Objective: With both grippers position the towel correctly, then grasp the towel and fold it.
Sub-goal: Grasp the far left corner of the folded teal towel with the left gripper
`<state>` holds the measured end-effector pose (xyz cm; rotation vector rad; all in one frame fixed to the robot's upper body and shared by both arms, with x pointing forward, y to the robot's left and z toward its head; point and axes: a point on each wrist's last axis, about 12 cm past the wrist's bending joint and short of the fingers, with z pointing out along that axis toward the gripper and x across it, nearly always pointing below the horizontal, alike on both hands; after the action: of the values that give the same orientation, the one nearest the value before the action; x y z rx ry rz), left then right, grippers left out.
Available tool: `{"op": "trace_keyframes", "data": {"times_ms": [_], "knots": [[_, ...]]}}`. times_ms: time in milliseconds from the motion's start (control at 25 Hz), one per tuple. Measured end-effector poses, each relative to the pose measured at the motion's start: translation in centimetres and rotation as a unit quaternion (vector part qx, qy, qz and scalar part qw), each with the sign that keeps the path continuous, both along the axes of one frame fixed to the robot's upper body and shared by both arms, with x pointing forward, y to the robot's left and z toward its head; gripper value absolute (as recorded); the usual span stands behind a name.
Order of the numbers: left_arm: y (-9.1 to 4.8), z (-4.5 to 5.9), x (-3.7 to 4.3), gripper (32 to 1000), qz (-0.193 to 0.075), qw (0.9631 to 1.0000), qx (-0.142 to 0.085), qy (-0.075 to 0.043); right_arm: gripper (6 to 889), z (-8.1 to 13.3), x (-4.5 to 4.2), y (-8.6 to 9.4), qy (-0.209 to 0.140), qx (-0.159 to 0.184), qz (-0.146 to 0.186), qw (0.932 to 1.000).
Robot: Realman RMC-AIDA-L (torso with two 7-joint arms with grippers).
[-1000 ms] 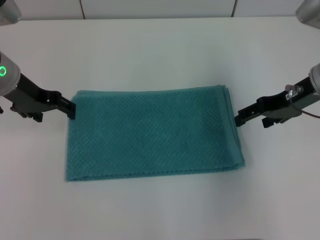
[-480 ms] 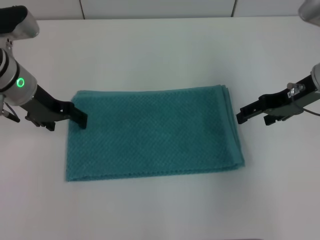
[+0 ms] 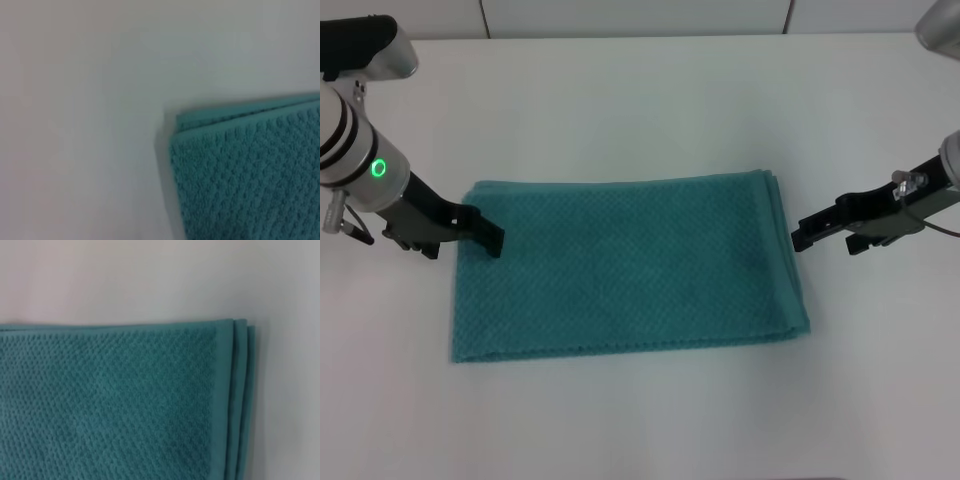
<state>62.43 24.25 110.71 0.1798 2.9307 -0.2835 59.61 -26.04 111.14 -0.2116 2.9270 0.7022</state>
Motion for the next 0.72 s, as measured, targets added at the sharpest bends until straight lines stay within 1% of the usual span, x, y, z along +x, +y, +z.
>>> {"op": "trace_keyframes", "data": {"times_ms": [80,200,280,440,720], "knots": [[0.0,-0.2,0.00,891,0.000,1.0000,0.000,0.001,881,-0.1,0.00,0.0,0.000,0.002,-0.001,1.0000],[-0.3,-0.7,-0.02,891,-0.001,1.0000,0.001,0.007,881,-0.2,0.00,-0.1,0.001,0.002,-0.002,1.0000],[-0.4,-0.9,-0.03,889,-0.001,1.0000,0.001,0.009,881,-0.2,0.03,-0.2,0.000,0.001,-0.002,1.0000],[-0.6,-0.9,0.04,886,-0.005,1.0000,0.001,0.007,881,-0.1,0.05,-0.2,-0.001,0.001,-0.001,1.0000],[-0.7,-1.6,-0.04,879,-0.003,0.9999,0.002,0.011,881,-0.1,0.12,-0.3,-0.004,0.004,-0.003,1.0000]]}}
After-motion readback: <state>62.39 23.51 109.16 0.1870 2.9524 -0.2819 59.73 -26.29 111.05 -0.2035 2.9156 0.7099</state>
